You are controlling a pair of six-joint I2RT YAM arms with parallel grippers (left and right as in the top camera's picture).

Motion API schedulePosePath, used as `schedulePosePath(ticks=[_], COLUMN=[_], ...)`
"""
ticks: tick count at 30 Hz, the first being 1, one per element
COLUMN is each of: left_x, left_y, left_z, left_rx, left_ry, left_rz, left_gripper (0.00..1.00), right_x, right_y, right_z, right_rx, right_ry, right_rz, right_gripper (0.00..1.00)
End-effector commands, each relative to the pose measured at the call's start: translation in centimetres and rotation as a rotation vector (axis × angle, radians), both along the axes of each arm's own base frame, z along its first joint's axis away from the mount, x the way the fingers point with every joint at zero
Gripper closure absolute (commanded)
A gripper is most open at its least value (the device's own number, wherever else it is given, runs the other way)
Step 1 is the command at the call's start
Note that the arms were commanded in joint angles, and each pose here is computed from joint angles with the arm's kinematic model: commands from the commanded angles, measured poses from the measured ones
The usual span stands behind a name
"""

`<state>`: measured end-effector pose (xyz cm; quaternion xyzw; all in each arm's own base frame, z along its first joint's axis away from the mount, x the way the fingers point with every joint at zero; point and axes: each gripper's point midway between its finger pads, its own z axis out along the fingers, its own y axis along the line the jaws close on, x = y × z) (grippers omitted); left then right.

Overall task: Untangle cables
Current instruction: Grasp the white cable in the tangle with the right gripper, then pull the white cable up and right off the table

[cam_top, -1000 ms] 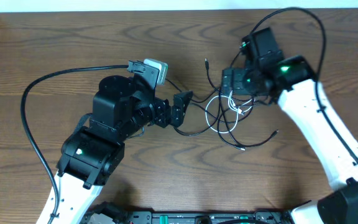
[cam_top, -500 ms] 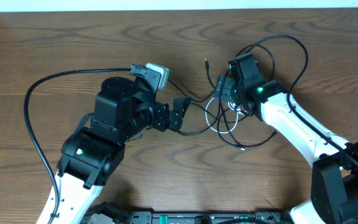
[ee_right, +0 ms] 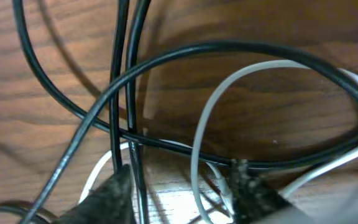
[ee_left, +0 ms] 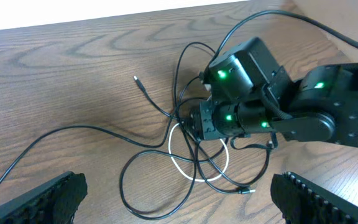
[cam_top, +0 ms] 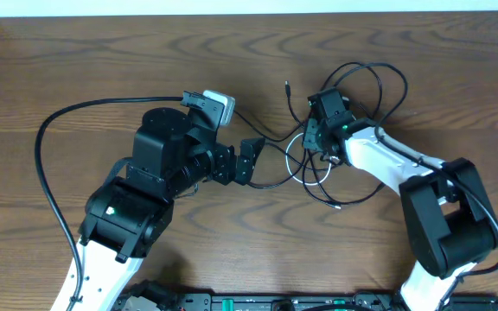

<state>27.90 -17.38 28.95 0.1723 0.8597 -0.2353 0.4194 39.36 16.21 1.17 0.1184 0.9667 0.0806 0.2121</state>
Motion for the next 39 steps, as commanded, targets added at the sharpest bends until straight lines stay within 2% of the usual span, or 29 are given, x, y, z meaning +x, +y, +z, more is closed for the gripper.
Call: schedulePosePath(ticks=[1,7,11,16,23,31,34,39], left_x=[0.1,0.1,0.2,0.9,1.6,1.6,1.6,1.6], left_y=[0.1,0.1,0.1,-0.3,-0.6,-0.6,-0.6,-0.6], left_z=[0.3,0.3,0.1,-1.4,-2.9,-2.9,-2.9,-2.9], left_rx=[0.017,0.025,0.033,0.053,0.073,0.083,0.084,0.084], left_ry=[-0.021,-0.027,-0.026,0.018,0.059,0.049,0.049,0.049], left_rz=[-0.004,-0.010,-0.015,-0.016,-0.017,-0.028,-0.028,-0.028], left_gripper=[0.00,0.00,0.00,0.00,0.00,0.00,0.00,0.00], right_x=[0.7,2.0,1.5,0.2,-1.6,-5.1,-6.2,-5.9], right_y=[0.2,0.4,0.3,-0.3,-4.4,-11.0,-14.0,-19.2], right_z=[1.6,15.3,26.7,38.6,51.7,61.0,62.4,61.7], right_rx=[0.004,0.021,0.018,0.032,0.045,0.008,-0.040,-0.142], right_ry=[-0.034,-0.209,-0.390,-0.629,-0.942,-1.186,-1.222,-1.189], right_rz=[0.053,0.136,0.218,0.261,0.185,0.025,-0.055,-0.187], right_gripper=[0.99,0.98,0.98,0.99,0.99,0.99,0.99,0.99])
